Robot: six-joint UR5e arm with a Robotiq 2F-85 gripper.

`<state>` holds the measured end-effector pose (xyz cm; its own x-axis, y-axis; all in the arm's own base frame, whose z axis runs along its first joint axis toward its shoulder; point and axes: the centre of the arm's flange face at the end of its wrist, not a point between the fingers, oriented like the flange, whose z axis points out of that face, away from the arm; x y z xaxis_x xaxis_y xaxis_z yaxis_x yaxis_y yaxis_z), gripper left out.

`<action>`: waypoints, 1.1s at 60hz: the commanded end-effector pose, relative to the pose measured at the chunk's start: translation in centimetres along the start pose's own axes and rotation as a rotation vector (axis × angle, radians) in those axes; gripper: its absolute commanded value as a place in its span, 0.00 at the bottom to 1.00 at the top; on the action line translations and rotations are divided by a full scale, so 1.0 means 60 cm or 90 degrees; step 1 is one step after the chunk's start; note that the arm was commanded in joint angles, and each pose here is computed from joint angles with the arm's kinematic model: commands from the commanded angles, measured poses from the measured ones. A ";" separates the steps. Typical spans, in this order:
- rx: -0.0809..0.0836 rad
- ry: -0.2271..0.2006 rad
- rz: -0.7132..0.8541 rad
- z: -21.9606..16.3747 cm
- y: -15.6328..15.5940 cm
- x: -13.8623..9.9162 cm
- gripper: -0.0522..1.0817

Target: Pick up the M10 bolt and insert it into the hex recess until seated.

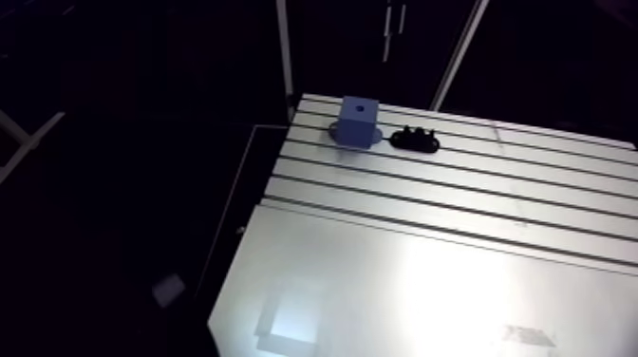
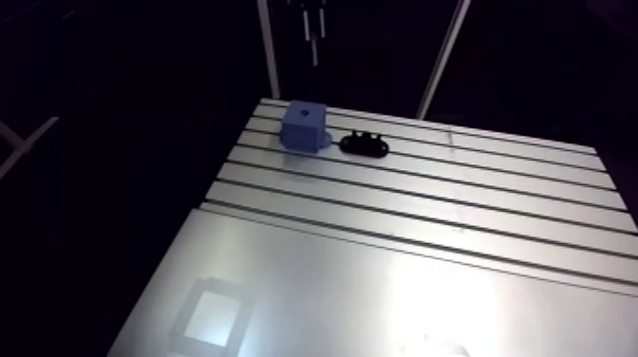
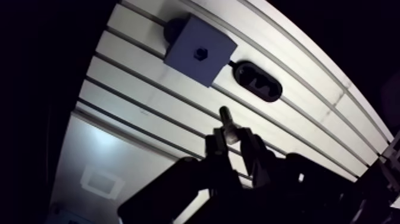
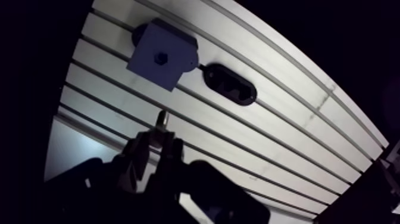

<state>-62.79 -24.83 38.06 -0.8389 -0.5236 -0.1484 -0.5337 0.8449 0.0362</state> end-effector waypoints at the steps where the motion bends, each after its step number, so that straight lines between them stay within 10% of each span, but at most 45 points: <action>1: -0.010 0.021 -0.025 0.007 -0.001 0.031 0.79; 66: -0.009 0.010 -0.045 0.081 -0.037 0.074 0.79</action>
<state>-65.18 -28.23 33.27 -0.8038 -0.5822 -0.1227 -0.5905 0.8058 0.0447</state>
